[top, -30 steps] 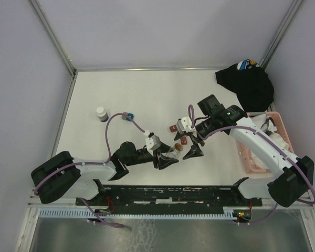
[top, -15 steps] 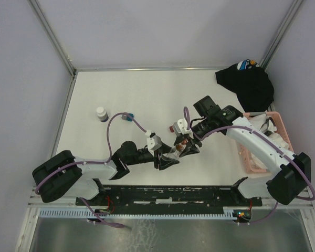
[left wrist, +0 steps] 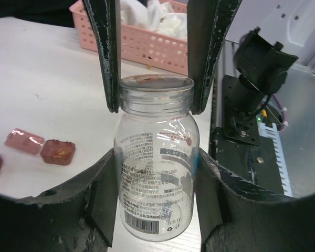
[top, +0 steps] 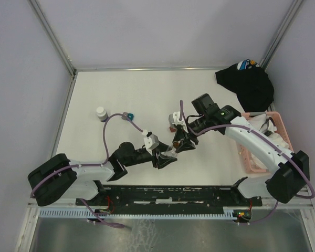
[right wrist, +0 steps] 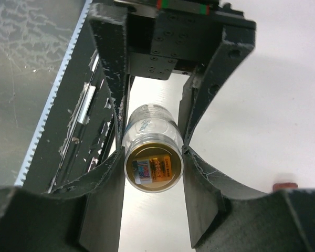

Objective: Sort the pills into containers

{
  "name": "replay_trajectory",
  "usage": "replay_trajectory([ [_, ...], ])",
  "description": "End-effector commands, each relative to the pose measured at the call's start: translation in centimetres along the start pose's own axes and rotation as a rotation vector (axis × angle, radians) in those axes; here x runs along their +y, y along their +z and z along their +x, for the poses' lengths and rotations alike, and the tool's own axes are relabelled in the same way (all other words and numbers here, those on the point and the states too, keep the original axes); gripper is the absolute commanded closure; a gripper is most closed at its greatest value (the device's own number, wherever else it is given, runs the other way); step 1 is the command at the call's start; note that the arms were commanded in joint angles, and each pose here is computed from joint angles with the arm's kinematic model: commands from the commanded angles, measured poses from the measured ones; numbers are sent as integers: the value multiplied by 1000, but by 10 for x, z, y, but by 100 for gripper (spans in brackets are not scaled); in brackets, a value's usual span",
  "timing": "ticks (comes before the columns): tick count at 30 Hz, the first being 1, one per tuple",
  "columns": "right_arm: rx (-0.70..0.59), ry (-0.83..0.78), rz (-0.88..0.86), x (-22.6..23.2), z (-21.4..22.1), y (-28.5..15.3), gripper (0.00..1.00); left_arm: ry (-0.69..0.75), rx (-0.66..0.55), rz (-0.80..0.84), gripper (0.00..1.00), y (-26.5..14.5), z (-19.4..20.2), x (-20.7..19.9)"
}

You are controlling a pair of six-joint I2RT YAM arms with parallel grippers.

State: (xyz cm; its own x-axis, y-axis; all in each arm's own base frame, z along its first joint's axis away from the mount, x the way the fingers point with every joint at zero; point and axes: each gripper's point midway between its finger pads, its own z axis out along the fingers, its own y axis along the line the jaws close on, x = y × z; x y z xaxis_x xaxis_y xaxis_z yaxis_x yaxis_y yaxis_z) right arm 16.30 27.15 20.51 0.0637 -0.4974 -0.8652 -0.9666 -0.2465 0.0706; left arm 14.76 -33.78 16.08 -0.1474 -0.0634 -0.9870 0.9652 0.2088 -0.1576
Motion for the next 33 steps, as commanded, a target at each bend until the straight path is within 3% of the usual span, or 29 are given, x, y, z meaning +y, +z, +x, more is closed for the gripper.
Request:
replay_trajectory([
  [1, 4, 178, 173, -41, -9, -1, 76, 34, -95, -178, 97, -5, -29, 28],
  [5, -8, 265, 152, -43, -11, 4, 78, 46, -104, -224, 97, -10, -30, 35],
  [13, -57, 268, 57, -30, -21, 10, 81, 30, -87, -217, 94, -11, -24, 33],
  [20, -85, 334, 78, -37, -24, 15, 81, 11, -101, -247, 71, -12, -29, 38],
  [27, -88, 381, 99, -44, -21, 18, 82, -22, -101, -307, 40, -17, -27, 46],
  [33, -94, 365, 101, -43, -24, 16, 83, -30, -100, -318, 23, -22, -24, 46],
])
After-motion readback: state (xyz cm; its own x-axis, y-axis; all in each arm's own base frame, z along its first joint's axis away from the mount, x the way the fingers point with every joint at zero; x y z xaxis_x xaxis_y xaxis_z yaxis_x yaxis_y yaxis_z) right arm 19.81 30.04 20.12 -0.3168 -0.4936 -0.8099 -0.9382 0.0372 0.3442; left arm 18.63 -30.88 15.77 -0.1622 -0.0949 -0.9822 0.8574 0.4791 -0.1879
